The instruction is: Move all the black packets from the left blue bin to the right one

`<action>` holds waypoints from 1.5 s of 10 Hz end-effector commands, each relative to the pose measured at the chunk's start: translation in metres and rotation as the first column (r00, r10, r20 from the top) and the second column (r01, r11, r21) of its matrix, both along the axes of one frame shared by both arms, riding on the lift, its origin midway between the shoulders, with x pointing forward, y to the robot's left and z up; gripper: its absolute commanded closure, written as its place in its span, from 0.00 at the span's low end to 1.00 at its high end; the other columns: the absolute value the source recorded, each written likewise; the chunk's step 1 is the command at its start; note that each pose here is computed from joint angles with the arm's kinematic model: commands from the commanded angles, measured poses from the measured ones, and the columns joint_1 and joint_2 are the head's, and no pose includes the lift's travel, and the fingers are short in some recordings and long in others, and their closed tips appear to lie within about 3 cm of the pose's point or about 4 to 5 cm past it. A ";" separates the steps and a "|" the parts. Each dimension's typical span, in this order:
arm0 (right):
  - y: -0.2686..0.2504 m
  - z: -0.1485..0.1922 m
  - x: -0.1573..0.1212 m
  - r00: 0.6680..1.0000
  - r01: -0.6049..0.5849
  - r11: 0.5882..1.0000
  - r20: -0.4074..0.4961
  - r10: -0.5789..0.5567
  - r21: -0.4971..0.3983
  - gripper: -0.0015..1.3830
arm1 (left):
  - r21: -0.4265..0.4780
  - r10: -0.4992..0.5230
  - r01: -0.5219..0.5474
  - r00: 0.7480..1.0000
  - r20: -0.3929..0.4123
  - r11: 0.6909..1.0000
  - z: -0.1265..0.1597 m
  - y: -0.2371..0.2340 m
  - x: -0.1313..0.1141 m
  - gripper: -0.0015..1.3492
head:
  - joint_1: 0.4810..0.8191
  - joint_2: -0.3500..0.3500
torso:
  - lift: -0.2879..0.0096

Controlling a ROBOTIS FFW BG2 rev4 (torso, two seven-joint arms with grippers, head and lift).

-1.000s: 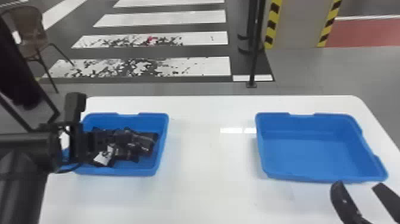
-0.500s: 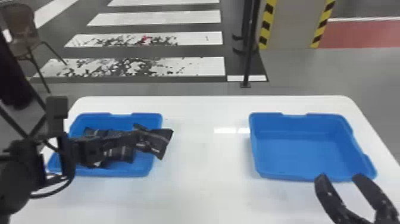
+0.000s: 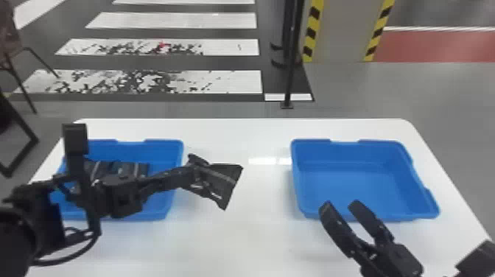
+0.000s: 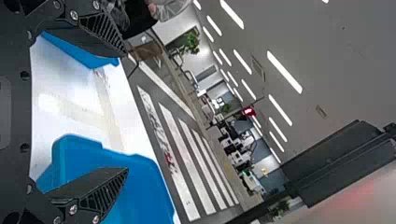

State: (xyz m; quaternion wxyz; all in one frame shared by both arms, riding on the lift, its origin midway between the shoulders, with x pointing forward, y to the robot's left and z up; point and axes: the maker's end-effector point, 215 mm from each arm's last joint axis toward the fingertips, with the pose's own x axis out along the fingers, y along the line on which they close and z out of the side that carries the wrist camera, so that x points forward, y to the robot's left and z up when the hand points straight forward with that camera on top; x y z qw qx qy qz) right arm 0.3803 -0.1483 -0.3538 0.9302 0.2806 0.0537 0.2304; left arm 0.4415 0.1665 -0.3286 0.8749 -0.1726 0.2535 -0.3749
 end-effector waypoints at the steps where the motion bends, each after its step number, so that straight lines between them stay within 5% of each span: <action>1: 0.029 0.007 0.003 0.997 -0.069 0.994 -0.017 0.070 0.082 0.12 | -0.019 -0.049 0.049 0.999 0.006 0.999 0.005 -0.021 -0.003 0.89 | 0.63 0.53 | 0.50; 9: 0.119 0.034 -0.006 0.953 -0.284 0.922 -0.027 0.301 0.264 0.12 | -0.085 -0.176 0.176 0.984 0.002 0.981 0.016 -0.081 -0.018 0.89 | 0.63 0.58 | 0.50; 10: 0.123 0.037 -0.006 0.951 -0.291 0.916 -0.022 0.308 0.276 0.22 | -0.086 -0.180 0.178 0.984 -0.005 0.980 0.014 -0.082 -0.019 0.89 | 0.63 0.60 | 0.50; 11: 0.124 0.035 -0.006 0.950 -0.289 0.913 -0.028 0.309 0.287 0.54 | -0.089 -0.181 0.179 0.983 -0.015 0.980 0.011 -0.083 -0.020 0.89 | 0.63 0.61 | 0.50; 13: 0.123 0.031 -0.004 0.951 -0.284 0.912 -0.033 0.307 0.295 0.87 | -0.094 -0.188 0.186 0.982 -0.013 0.978 0.013 -0.086 -0.021 0.89 | 0.63 0.62 | 0.50; 15: 0.119 0.031 0.000 0.957 -0.267 0.913 -0.027 0.288 0.307 0.92 | -0.096 -0.192 0.190 0.981 -0.011 0.977 0.014 -0.088 -0.021 0.89 | 0.63 0.61 | 0.50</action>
